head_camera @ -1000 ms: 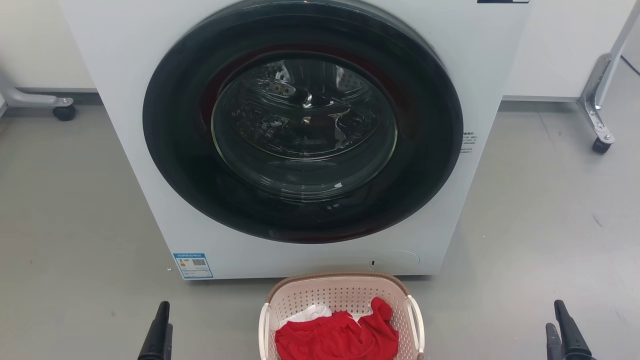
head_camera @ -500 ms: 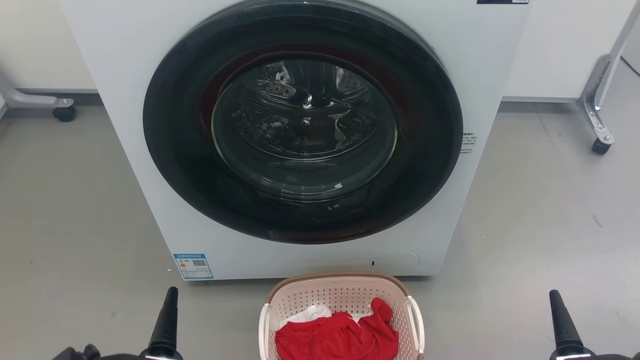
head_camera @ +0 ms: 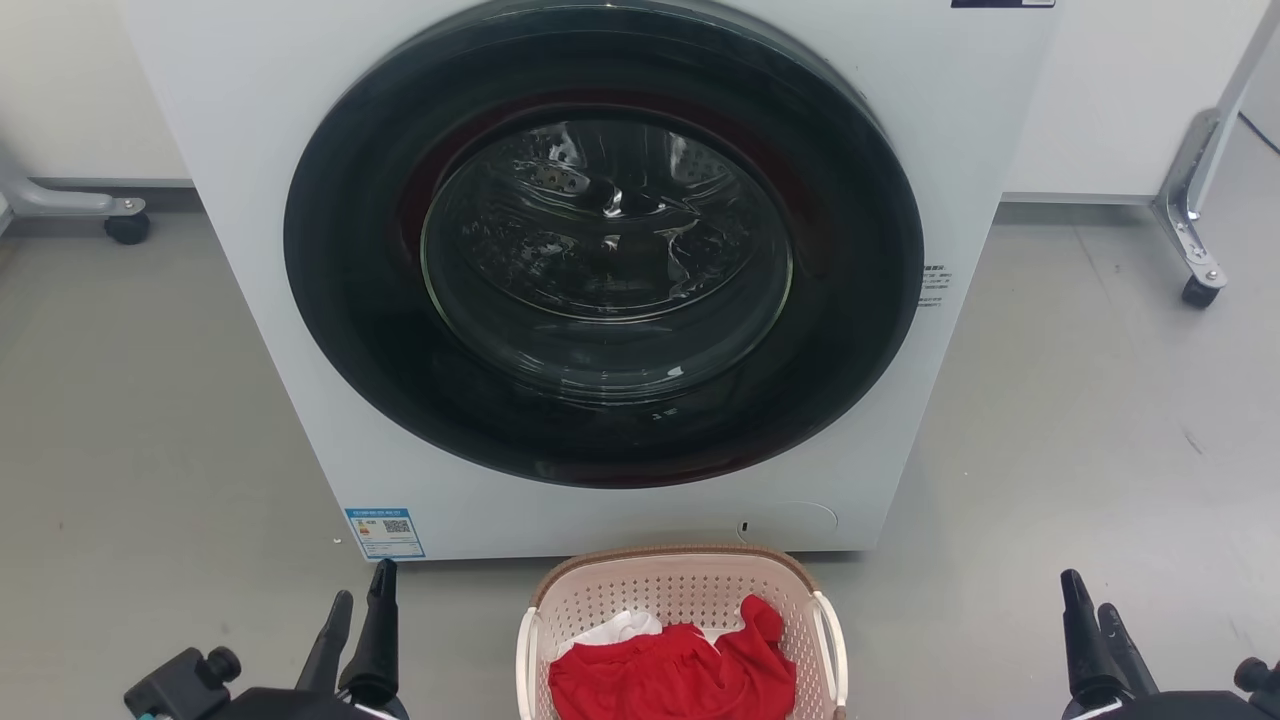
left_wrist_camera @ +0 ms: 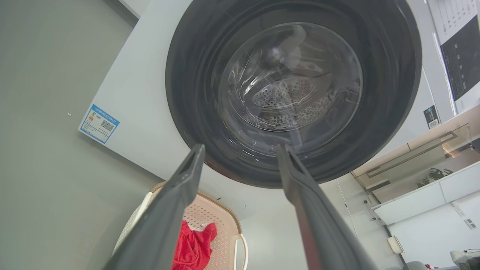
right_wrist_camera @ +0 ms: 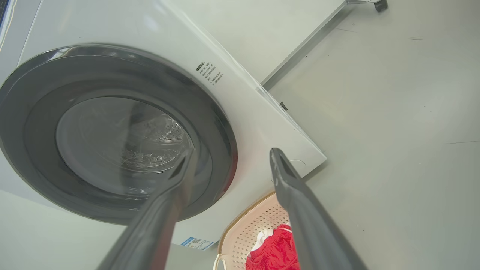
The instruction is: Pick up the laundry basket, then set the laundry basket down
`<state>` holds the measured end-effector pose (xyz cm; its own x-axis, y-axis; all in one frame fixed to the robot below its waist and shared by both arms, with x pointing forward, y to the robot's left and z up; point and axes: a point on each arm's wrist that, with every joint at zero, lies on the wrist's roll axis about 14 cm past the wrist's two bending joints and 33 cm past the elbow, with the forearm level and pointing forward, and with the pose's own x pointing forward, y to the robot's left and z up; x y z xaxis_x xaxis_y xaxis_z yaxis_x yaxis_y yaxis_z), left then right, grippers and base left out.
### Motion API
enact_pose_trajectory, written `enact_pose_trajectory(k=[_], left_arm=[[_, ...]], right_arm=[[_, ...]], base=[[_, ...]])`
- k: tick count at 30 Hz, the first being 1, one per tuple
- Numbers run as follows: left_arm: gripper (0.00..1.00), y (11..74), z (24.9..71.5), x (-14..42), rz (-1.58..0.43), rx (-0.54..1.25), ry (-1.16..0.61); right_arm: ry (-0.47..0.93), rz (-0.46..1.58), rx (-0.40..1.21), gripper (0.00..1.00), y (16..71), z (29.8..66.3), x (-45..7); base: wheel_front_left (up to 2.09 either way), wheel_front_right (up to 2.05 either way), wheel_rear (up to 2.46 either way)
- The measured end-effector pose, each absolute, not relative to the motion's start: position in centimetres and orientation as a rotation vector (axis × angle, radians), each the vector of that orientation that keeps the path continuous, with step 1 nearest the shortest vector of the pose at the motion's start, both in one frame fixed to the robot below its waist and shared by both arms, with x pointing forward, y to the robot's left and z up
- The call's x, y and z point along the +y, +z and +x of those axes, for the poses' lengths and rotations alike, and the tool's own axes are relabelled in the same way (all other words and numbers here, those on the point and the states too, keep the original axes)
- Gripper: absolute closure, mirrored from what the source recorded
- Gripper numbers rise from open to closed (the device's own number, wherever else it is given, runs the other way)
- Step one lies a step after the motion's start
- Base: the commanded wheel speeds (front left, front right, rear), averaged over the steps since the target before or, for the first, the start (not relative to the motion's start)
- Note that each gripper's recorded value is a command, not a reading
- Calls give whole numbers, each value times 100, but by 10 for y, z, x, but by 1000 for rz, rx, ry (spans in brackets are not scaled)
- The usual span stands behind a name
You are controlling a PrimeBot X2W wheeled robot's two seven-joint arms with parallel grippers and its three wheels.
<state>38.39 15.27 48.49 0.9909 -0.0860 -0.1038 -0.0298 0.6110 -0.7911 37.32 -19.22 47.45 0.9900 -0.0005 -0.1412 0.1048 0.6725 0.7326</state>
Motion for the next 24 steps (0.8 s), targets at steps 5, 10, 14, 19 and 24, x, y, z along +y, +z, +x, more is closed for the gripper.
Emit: enact_pose_trajectory(k=[5,10,14,19,24], left_arm=[[0,485,384,147,-802,138,-58],[0,485,383,141,-708,135,-79],[0,484,382,138,-647,130,-84],[0,482,381,136,-567,128,-91],[0,481,380,135,-496,116,-93]], right_arm=[[-39,722,137,0,474,373,-188],[-33,655,134,0,474,372,-185],[-25,590,134,0,473,372,-184],[-21,501,128,0,473,371,-184],[-14,425,117,0,473,370,-183]], base=[[0,0,0],[0,0,0],[0,0,0],[0,0,0],[0,0,0]])
